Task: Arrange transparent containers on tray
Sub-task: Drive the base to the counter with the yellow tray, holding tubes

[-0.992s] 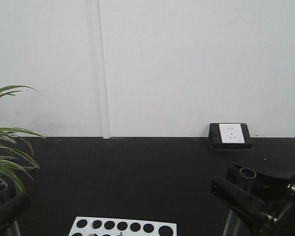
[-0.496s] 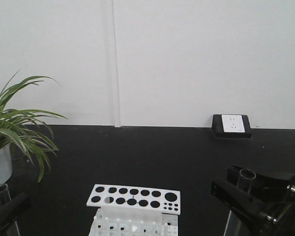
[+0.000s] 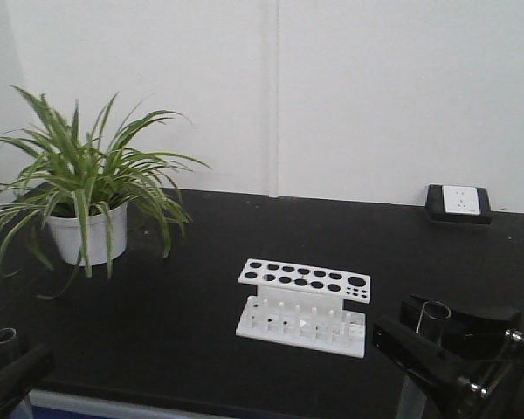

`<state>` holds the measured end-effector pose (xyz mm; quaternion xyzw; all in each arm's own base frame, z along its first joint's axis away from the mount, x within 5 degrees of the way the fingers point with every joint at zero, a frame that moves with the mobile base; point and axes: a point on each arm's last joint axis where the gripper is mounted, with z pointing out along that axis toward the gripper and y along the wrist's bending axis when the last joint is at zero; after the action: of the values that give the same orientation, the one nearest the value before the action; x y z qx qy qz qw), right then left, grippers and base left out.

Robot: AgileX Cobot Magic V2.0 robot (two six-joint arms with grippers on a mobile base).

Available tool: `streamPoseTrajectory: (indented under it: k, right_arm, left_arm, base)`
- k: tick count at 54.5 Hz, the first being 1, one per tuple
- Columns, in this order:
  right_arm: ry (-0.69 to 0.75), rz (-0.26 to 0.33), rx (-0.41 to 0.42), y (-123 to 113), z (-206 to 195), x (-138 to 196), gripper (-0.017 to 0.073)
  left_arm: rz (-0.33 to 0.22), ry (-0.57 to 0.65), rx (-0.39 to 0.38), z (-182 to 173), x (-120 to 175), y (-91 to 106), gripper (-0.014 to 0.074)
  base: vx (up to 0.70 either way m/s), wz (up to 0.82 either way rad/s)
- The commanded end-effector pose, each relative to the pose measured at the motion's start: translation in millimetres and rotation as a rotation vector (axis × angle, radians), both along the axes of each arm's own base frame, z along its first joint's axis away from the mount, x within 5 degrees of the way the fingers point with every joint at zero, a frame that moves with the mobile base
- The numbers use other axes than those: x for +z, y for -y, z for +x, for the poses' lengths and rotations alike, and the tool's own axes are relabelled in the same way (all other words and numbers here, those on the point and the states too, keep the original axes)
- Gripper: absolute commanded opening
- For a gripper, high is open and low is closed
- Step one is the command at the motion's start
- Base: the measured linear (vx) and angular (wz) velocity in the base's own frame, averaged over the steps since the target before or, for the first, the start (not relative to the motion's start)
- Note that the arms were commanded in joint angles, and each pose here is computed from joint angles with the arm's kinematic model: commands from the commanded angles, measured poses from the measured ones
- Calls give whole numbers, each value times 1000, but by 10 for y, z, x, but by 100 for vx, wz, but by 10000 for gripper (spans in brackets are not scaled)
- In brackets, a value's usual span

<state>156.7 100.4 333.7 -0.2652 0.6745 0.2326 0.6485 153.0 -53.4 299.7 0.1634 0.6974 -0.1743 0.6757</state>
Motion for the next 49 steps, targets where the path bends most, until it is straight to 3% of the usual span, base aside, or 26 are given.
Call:
streamPoseTrajectory:
  k: [1, 49]
  right_arm:
    - [39, 44, 26, -14, -21, 143, -13]
    - [40, 45, 28, -15, -22, 144, -11]
  left_arm:
    - [-59, 42, -34, -4, 123, 33, -4]
    - [-59, 42, -34, -4, 123, 33, -4]
  base:
    - [-39, 35]
    - [-39, 42]
